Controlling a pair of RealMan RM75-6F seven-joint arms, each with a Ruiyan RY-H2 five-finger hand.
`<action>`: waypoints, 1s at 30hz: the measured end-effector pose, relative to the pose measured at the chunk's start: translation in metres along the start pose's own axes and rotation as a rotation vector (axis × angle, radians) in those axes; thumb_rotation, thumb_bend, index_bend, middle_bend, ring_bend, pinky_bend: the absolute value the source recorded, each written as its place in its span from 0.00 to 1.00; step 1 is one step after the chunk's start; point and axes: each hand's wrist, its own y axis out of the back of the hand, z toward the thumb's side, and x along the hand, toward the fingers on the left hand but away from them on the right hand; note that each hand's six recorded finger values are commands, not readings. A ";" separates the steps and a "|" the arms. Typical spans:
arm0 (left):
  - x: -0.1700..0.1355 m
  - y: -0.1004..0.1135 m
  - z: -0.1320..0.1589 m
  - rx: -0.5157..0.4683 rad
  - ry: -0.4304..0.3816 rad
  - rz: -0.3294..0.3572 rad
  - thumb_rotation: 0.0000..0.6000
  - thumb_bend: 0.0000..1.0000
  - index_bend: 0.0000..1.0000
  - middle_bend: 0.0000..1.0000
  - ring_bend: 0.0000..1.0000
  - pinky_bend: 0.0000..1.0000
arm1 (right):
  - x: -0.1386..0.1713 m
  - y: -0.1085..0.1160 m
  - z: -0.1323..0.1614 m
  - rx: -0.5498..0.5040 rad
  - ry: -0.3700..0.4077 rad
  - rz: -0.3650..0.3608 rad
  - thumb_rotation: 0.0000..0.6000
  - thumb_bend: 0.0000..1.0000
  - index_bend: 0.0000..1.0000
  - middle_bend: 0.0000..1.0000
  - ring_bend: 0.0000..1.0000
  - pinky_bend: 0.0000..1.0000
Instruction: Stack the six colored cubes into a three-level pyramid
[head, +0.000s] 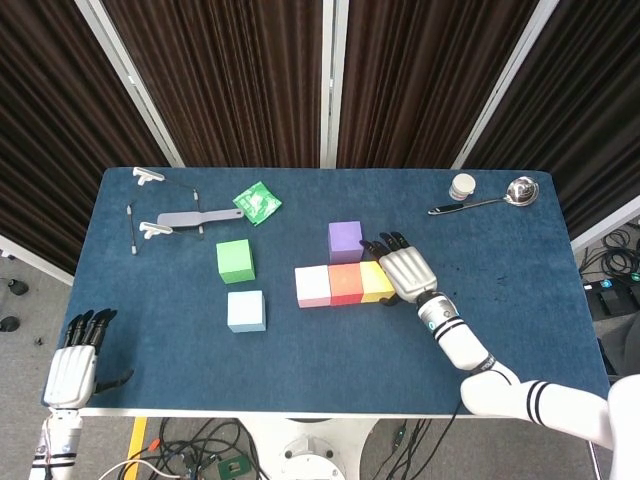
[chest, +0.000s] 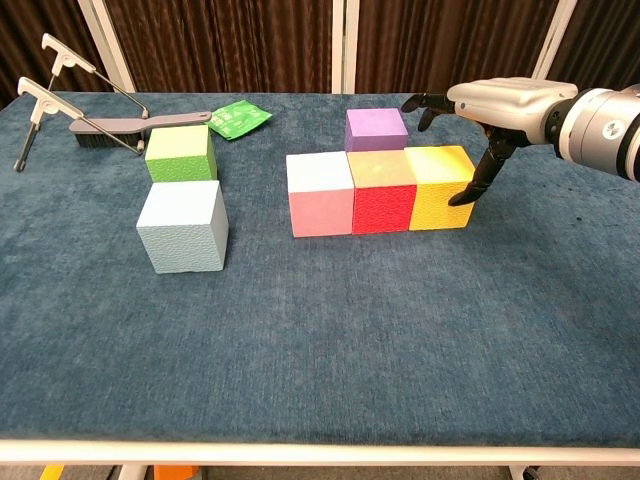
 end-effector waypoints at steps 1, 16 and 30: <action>0.000 0.000 0.000 -0.001 0.000 0.000 1.00 0.04 0.12 0.09 0.00 0.00 | 0.000 0.000 0.000 -0.001 0.000 -0.001 1.00 0.00 0.00 0.08 0.00 0.00; 0.000 -0.001 -0.002 -0.010 0.000 -0.001 1.00 0.04 0.12 0.09 0.00 0.00 | 0.014 0.045 -0.013 -0.044 -0.012 -0.070 1.00 0.00 0.00 0.09 0.00 0.00; 0.002 0.004 0.001 -0.011 -0.011 0.010 1.00 0.04 0.12 0.09 0.00 0.00 | -0.060 0.063 0.005 -0.004 -0.067 -0.016 1.00 0.00 0.00 0.13 0.00 0.00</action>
